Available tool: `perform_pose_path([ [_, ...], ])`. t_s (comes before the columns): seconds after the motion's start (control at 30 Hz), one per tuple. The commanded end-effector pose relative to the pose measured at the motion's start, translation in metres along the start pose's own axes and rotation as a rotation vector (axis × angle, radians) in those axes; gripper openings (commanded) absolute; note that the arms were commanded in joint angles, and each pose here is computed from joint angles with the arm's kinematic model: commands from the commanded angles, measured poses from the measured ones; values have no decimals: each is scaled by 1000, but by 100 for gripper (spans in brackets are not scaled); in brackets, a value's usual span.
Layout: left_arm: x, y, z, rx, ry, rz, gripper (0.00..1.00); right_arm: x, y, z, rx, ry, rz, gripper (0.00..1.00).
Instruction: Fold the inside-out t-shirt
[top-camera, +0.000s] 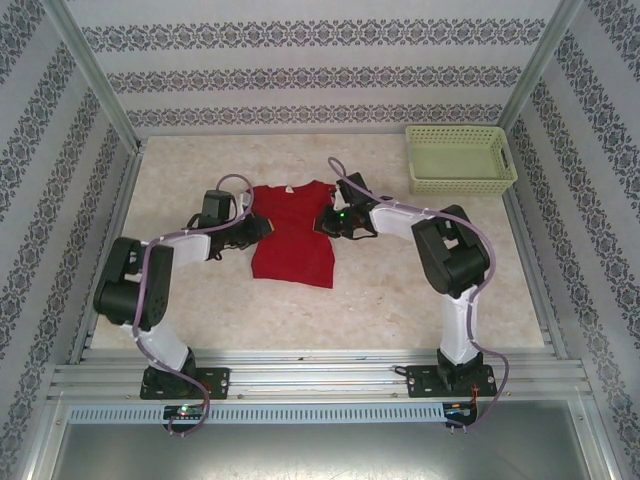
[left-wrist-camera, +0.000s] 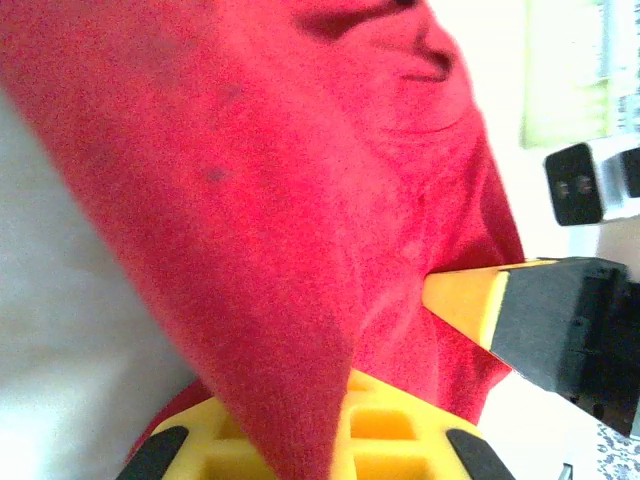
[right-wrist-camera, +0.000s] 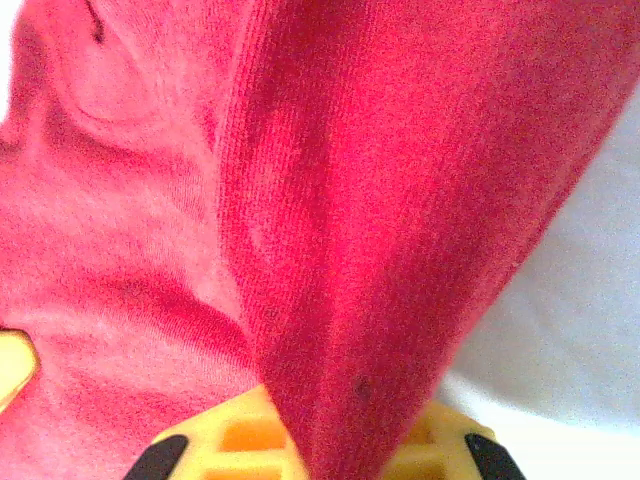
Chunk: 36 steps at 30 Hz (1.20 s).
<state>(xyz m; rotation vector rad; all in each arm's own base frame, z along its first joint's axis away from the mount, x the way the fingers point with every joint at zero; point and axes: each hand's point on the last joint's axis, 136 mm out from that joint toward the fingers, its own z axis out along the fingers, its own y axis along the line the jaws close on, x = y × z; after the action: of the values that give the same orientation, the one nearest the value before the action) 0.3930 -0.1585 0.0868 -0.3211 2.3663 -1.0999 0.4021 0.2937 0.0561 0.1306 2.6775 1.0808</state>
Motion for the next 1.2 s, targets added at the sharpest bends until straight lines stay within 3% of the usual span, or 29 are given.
perform_pose_path([
  [0.0, -18, -37, -27, 106, -143, 99, 2, -20, 36, -44, -121, -114, -87, 2],
  [0.4, -20, -81, -119, 176, -479, 268, 0, 1, 101, -127, -338, -240, -246, 0],
  [0.57, 2, -95, -135, 209, -469, 281, 0, 36, 109, -133, -307, -207, -300, 0],
  [0.77, 31, -88, -140, 190, -454, 277, 0, 67, 86, -121, -240, -178, -274, 0],
  [0.97, 18, -67, -127, 71, -491, 328, 0, 29, 79, -117, -178, -251, -299, 0],
  [1.17, -9, -78, -108, 45, -551, 559, 0, -11, 104, -114, -240, -420, -584, 0],
])
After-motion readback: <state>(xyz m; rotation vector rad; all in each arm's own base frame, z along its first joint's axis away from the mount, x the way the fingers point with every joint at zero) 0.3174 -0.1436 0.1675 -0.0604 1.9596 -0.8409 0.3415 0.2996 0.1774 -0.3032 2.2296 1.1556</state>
